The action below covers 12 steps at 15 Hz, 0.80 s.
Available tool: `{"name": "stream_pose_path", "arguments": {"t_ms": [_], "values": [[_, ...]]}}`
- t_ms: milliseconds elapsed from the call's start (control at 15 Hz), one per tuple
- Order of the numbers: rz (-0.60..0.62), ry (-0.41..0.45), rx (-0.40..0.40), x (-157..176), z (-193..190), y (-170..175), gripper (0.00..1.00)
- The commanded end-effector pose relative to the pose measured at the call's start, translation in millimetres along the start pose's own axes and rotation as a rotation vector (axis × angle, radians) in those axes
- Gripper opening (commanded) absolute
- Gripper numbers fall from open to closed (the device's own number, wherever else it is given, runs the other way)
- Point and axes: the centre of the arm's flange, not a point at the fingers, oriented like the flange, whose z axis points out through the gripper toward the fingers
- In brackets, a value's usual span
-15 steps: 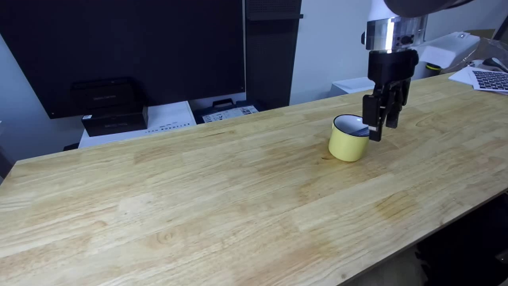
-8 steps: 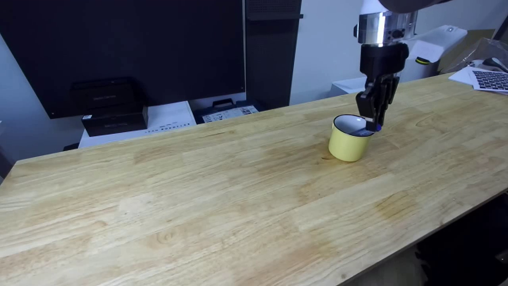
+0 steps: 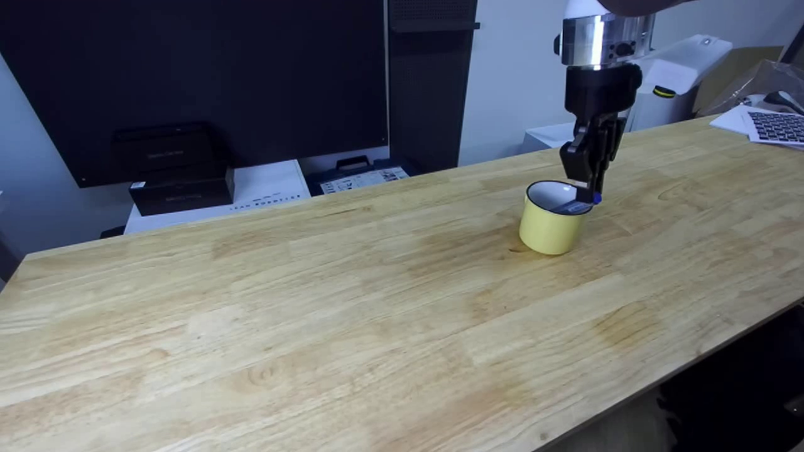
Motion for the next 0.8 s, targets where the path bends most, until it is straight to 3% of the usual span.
{"name": "stream_pose_path", "arguments": {"t_ms": [0, 200, 733], "values": [[-0.016, 0.011, 0.001, 4, -16, -4, 0.05], [-0.012, 0.040, -0.016, 0, -50, -10, 0.05], [-0.002, 0.065, 0.038, -38, -146, -43, 0.05]]}}
